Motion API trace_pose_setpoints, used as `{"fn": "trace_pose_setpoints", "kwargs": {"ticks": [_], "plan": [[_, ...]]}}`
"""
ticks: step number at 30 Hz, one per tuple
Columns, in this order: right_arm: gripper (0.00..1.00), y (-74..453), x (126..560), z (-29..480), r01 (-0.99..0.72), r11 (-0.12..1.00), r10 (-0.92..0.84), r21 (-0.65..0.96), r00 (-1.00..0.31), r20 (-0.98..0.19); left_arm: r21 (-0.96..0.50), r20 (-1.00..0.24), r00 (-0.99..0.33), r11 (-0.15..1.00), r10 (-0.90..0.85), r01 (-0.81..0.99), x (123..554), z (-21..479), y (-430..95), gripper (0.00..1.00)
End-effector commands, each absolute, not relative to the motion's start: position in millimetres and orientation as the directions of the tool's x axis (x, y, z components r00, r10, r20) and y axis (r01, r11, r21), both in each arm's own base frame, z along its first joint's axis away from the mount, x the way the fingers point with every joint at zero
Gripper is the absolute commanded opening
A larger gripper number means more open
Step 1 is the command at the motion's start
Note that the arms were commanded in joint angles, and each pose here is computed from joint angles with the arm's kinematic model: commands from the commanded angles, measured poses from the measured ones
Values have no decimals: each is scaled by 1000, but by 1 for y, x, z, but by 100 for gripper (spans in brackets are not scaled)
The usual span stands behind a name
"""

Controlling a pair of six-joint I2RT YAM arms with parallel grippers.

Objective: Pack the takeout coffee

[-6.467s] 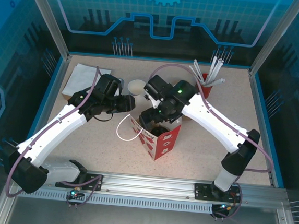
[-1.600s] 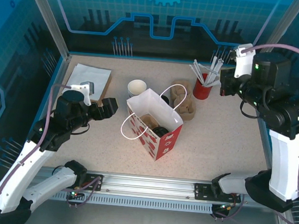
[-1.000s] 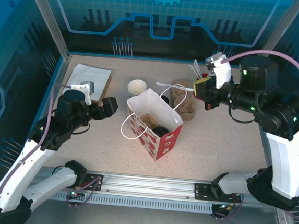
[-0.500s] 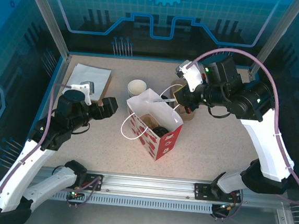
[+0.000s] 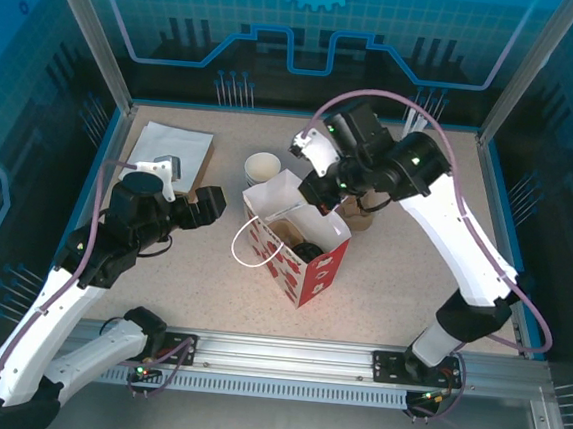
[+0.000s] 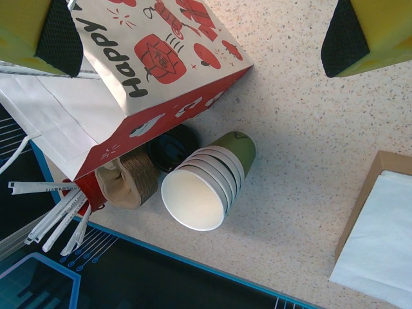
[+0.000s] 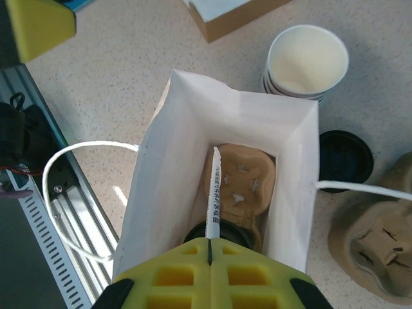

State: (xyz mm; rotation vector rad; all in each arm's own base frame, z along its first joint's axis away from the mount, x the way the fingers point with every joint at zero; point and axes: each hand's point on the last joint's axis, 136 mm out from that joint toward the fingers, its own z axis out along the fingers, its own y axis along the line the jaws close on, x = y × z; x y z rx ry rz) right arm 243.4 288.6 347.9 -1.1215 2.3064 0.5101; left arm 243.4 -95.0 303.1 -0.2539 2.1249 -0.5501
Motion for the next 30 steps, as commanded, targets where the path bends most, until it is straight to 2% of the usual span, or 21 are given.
{"fn": "trace_pose_setpoints", "kwargs": {"ticks": [1, 8, 13, 18, 30], "plan": [[0, 306, 240, 334, -837, 531, -652, 127, -500, -570, -473, -724, -565, 881, -396, -12, 246, 299, -89, 99], [0, 331, 248, 296, -853, 494, -716, 168, -509, -477, -471, -724, -567, 882, -393, -10, 247, 298, -90, 99], [3, 341, 254, 282, -854, 489, -730, 180, -513, -451, -473, -721, -569, 881, -394, -11, 247, 297, -90, 99], [20, 343, 258, 295, -859, 485, -718, 163, -498, -486, -471, -720, -572, 882, -392, -12, 247, 297, -90, 99], [39, 310, 262, 363, -829, 557, -627, 47, -458, -631, -468, -705, -590, 883, -395, -32, 249, 294, -91, 99]]}}
